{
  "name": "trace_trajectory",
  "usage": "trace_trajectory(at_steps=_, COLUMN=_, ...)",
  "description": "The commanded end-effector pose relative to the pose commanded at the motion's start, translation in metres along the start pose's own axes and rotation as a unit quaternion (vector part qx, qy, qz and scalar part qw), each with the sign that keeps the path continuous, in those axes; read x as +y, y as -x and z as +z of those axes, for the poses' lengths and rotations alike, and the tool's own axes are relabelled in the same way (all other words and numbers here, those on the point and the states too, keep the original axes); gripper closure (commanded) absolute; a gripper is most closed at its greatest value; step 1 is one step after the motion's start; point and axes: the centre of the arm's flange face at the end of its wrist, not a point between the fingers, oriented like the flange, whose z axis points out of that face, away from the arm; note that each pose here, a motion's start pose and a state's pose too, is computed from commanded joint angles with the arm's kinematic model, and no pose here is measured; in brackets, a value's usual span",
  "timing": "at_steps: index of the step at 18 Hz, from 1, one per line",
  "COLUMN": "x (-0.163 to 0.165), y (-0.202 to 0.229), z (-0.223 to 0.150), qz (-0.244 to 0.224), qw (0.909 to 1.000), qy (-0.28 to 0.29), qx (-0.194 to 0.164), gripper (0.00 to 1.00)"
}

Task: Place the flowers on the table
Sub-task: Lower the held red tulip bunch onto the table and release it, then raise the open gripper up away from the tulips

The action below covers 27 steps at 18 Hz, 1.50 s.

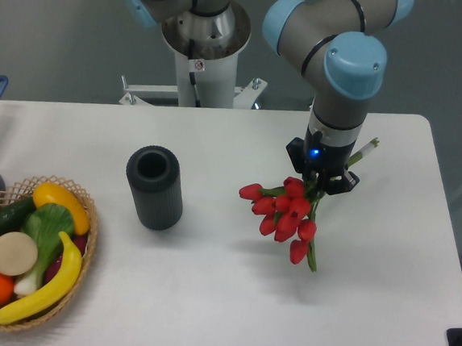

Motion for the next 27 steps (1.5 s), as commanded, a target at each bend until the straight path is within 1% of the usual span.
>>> trace_trajectory(at_steps=4, x=-0.003, y=0.0, z=0.002, qz=0.001, qw=1.0, qy=0.0, qx=0.002, gripper=0.92)
trace_trajectory(at_steps=7, x=-0.008, y=0.0, z=0.024, qz=0.001, qw=0.9998, qy=0.003, qx=0.017, gripper=0.92)
trace_trajectory(at_steps=8, x=-0.017, y=-0.001, z=0.036, qz=0.007, qw=0.9997, qy=0.005, qx=0.023, gripper=0.9)
trace_trajectory(at_steps=10, x=-0.021, y=-0.001, z=0.049, qz=0.011, qw=0.9995, qy=0.006, qx=0.029, gripper=0.88)
trace_trajectory(at_steps=12, x=-0.024, y=-0.001, z=0.055, qz=0.014, qw=0.9993, qy=0.007, qx=0.034, gripper=0.8)
trace_trajectory(at_steps=16, x=-0.025, y=-0.005, z=0.067, qz=0.015, qw=0.9989, qy=0.01, qx=0.043, gripper=0.54)
trace_trajectory(at_steps=19, x=-0.028, y=-0.006, z=0.07, qz=0.018, qw=0.9988, qy=0.01, qx=0.045, gripper=0.42)
trace_trajectory(at_steps=20, x=-0.028, y=-0.007, z=0.07, qz=0.018, qw=0.9988, qy=0.011, qx=0.045, gripper=0.31)
trace_trajectory(at_steps=21, x=-0.028, y=-0.008, z=0.07, qz=0.018, qw=0.9988, qy=0.01, qx=0.045, gripper=0.0)
trace_trajectory(at_steps=22, x=-0.027, y=-0.01, z=0.07, qz=0.018, qw=0.9989, qy=0.009, qx=0.043, gripper=0.0)
trace_trajectory(at_steps=25, x=-0.024, y=-0.012, z=0.071, qz=0.017, qw=0.9996, qy=0.002, qx=0.021, gripper=0.0)
trace_trajectory(at_steps=27, x=-0.025, y=-0.012, z=0.062, qz=0.018, qw=0.9998, qy=-0.002, qx=0.006, gripper=0.0)
